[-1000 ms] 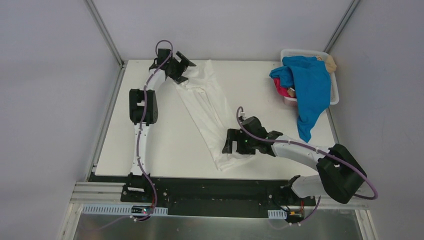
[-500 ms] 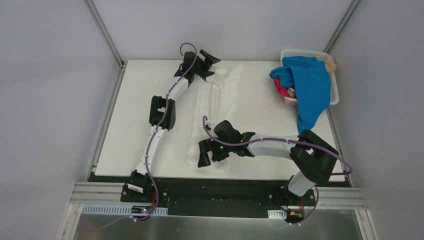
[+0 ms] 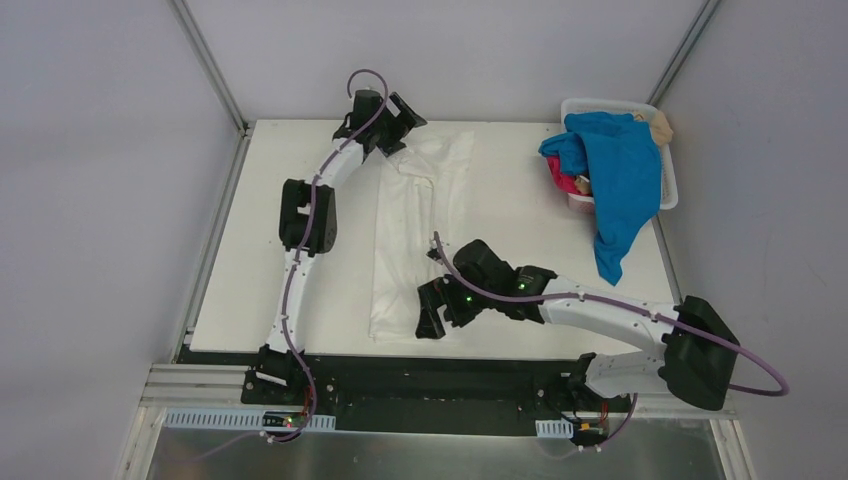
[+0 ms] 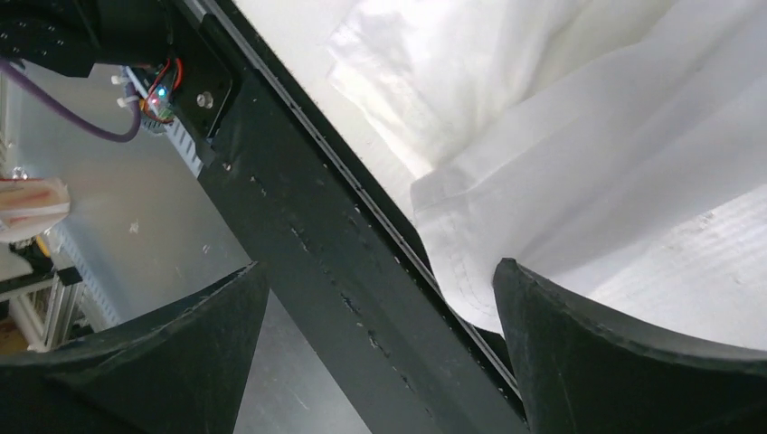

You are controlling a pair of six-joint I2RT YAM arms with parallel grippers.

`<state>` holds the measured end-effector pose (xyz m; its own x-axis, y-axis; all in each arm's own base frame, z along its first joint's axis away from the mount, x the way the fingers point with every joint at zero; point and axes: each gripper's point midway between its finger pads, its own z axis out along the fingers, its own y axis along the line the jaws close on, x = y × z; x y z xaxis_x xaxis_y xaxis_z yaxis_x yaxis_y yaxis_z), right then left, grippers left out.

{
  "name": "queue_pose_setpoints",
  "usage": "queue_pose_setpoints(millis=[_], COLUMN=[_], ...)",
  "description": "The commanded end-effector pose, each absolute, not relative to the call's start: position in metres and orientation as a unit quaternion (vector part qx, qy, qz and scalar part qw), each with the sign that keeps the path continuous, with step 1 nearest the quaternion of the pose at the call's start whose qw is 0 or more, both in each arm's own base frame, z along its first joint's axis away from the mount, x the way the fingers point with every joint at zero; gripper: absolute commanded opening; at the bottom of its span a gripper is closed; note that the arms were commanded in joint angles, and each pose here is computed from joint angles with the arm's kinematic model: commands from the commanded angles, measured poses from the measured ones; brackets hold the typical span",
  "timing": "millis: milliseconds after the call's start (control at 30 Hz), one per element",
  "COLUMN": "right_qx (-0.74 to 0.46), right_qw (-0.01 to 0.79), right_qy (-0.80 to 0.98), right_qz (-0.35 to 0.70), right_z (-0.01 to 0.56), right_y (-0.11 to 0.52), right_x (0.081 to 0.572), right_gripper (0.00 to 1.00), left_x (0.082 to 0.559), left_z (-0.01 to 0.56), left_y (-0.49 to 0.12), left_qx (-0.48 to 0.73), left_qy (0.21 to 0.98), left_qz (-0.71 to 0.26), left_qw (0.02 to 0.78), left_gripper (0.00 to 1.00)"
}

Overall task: Fold and stack the t-shirts
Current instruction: Rotate the tshirt 90 degrees, then grab the bottom of the folded rectangular tshirt with both arms

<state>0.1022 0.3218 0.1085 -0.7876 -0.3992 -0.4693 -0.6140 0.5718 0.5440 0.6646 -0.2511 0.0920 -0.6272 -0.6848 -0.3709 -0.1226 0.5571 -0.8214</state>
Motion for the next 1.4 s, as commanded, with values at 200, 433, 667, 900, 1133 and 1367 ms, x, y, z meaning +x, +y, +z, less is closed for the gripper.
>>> queue_pose_setpoints(millis=[200,433,667,900,1133,1367], right_qx=[-0.228,-0.160,-0.054,0.003,0.028,0.034], right_qw=[0.141,0.191,0.214,0.188,0.172,0.122], right_qy=[0.907,0.923,0.946,0.946,0.948,0.951], right_qz=[0.326,0.292,0.239,0.265,0.268,0.281], right_z=[0.103,0.103,0.088,0.069,0.053,0.038], right_y=[0.292,0.279,0.253,0.254,0.251,0.257], right_x=[0.094,0.115,0.129,0.128,0.125,0.109], right_gripper=[0.98,0.99,0.99,0.99,0.95,0.74], left_x=[0.621,0.587,0.468,0.311,0.202,0.141], left_z=[0.214,0.215,0.212,0.143,0.092,0.044], left_y=[-0.223,-0.228,-0.193,-0.158,-0.171,-0.176], left_qx=[-0.140,-0.113,-0.121,-0.179,-0.156,-0.160], left_qy=[0.824,0.844,0.880,0.906,0.927,0.945], left_qz=[-0.353,-0.364,-0.281,-0.189,-0.248,-0.257], left_qw=[0.421,0.376,0.363,0.333,0.234,0.126], left_gripper=[0.99,0.99,0.99,0.99,0.99,0.85])
